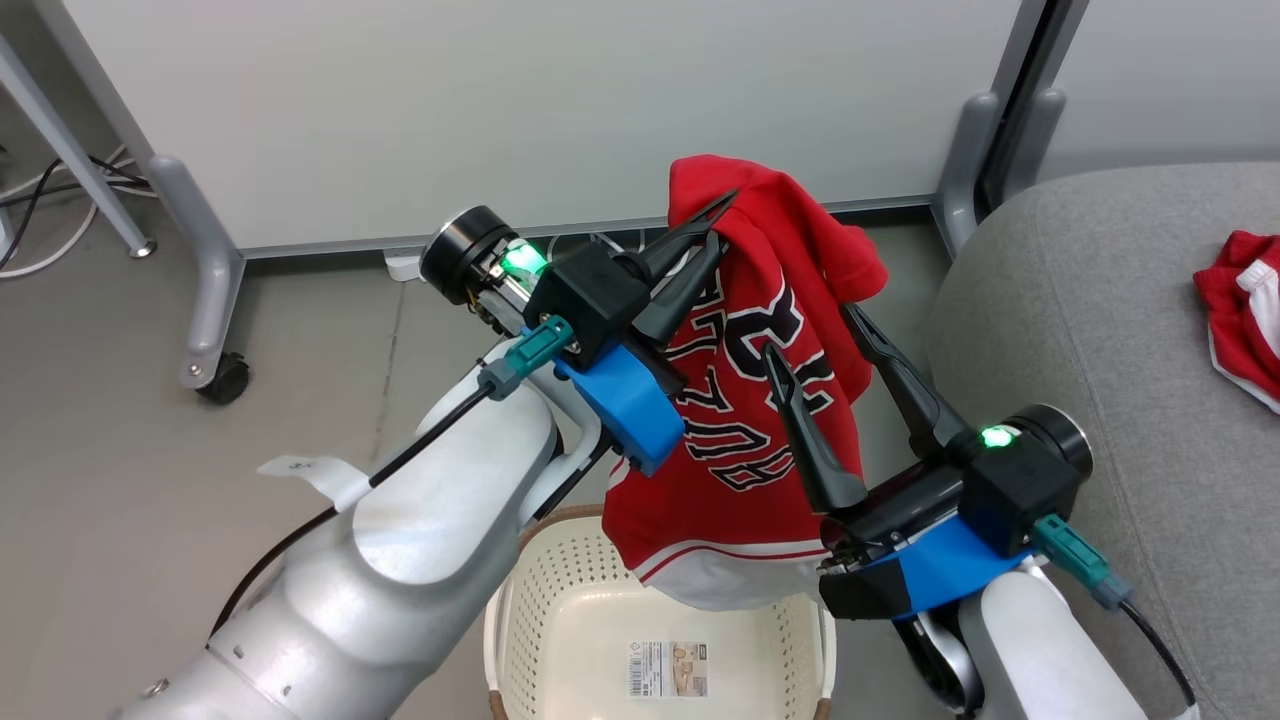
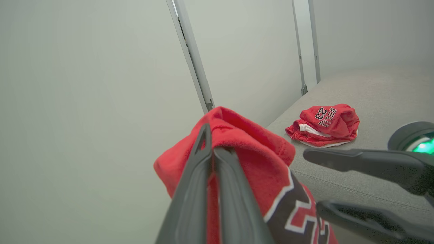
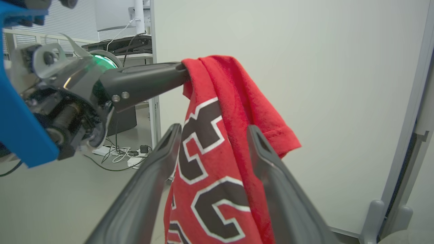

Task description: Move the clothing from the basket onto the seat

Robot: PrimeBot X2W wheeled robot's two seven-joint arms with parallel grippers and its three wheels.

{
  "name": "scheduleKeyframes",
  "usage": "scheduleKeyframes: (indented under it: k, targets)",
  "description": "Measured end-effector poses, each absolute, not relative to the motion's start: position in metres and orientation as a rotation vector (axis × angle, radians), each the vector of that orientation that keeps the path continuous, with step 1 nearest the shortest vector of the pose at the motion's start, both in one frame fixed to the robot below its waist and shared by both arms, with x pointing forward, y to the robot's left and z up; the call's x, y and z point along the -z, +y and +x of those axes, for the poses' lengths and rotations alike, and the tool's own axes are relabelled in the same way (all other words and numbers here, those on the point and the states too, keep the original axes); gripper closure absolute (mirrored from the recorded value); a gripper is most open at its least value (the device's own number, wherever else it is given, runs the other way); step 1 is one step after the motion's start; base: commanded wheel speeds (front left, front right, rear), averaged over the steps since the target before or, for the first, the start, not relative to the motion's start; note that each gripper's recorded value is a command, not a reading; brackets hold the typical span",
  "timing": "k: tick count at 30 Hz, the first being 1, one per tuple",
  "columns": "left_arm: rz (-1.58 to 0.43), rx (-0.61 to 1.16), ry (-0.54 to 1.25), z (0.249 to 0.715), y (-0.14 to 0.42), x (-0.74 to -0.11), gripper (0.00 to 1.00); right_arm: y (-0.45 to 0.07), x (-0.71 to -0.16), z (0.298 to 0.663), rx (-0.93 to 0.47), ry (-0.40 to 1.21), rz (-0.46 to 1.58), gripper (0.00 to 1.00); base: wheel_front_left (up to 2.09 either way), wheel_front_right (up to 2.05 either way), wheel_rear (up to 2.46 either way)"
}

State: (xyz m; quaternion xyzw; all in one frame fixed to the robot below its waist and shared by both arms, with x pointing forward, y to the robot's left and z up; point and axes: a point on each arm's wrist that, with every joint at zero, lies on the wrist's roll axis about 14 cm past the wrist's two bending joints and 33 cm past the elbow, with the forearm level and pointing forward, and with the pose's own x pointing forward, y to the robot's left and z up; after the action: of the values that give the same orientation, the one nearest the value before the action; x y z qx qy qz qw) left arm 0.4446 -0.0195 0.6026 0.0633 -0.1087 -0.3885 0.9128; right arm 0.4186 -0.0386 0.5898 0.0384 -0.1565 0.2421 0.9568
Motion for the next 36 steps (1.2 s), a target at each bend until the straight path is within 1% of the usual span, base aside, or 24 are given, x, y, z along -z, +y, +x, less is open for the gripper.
scheduleKeyframes:
  k: [15,16,17,36]
  targets:
    - [0.126,0.818,-0.223,0.442,-0.024,-0.598,1.0,-0.01,-0.545,0.447,-0.57,-0.164,0.012,0.0,0.0,0.0,0.0]
    - [0.125,0.818,-0.224,0.442,-0.024,-0.598,1.0,-0.009,-0.541,0.448,-0.572,-0.149,0.014,0.47,0.0,0.0,0.0]
    - [0.124,0.818,-0.223,0.442,-0.024,-0.598,1.0,-0.009,-0.538,0.448,-0.572,-0.137,0.021,1.0,0.0,0.0,0.0]
    - [0.122,0.816,-0.22,0.442,-0.022,-0.596,1.0,-0.012,-0.542,0.454,-0.558,-0.138,0.062,1.0,0.0,0.0,0.0]
